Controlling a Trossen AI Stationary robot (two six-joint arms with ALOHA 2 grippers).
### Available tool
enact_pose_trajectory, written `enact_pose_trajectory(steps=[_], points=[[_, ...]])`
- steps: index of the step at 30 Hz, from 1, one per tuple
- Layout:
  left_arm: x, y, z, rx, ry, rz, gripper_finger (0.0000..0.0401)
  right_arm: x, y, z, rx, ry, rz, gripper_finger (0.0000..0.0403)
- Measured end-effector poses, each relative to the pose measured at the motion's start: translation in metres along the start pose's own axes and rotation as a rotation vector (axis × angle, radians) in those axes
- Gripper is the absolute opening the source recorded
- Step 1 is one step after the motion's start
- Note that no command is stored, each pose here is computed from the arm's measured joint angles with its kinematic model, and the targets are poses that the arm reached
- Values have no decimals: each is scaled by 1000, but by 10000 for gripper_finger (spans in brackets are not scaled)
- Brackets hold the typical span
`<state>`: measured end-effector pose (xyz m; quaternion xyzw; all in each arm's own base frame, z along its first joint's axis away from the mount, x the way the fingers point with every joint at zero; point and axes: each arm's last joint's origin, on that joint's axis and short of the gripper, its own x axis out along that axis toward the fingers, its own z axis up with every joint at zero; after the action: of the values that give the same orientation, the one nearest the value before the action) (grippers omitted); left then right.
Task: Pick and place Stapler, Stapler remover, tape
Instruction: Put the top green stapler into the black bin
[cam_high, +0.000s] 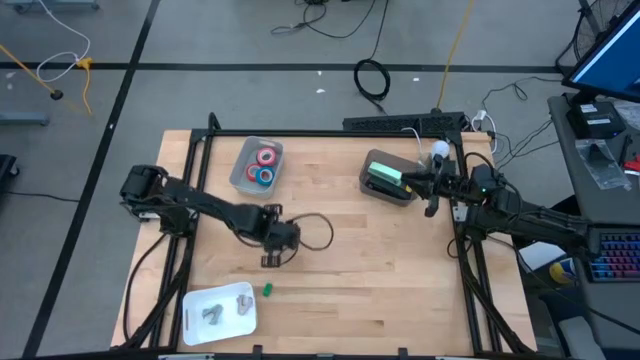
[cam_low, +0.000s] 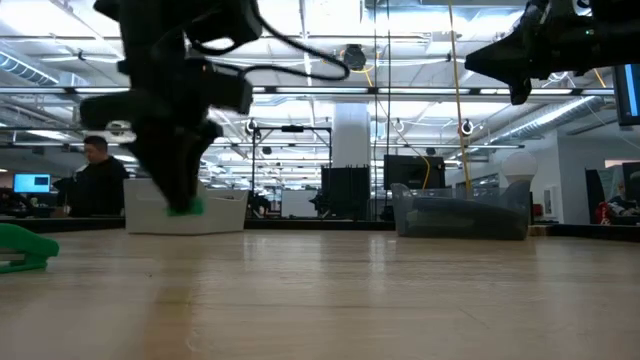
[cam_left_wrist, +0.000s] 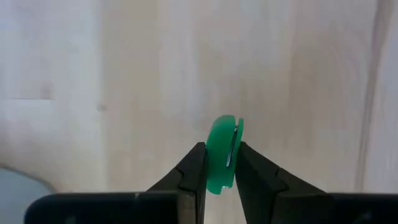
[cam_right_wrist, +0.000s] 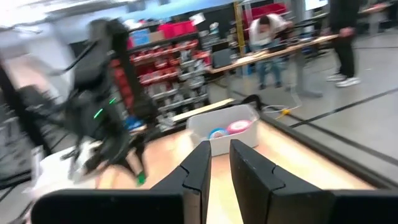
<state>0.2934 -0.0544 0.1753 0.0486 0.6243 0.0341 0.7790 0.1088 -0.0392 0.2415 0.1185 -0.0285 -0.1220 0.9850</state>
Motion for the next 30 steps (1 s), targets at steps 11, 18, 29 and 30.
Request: enact_pose_trajectory(steps=[11, 18, 29, 30], points=[[-66, 58, 24, -315, -515, -107, 70, 21, 9, 3, 21, -23, 179, 85], [-80, 75, 39, -447, -707, -303, 69, 47, 20, -9, -73, -7, 270, 128], [-86, 80, 48, -562, -771, -531, 69, 88, 34, -2, -310, 29, 316, 162], [-86, 80, 49, -568, -772, -545, 69, 93, 36, -1, -334, 48, 319, 165]])
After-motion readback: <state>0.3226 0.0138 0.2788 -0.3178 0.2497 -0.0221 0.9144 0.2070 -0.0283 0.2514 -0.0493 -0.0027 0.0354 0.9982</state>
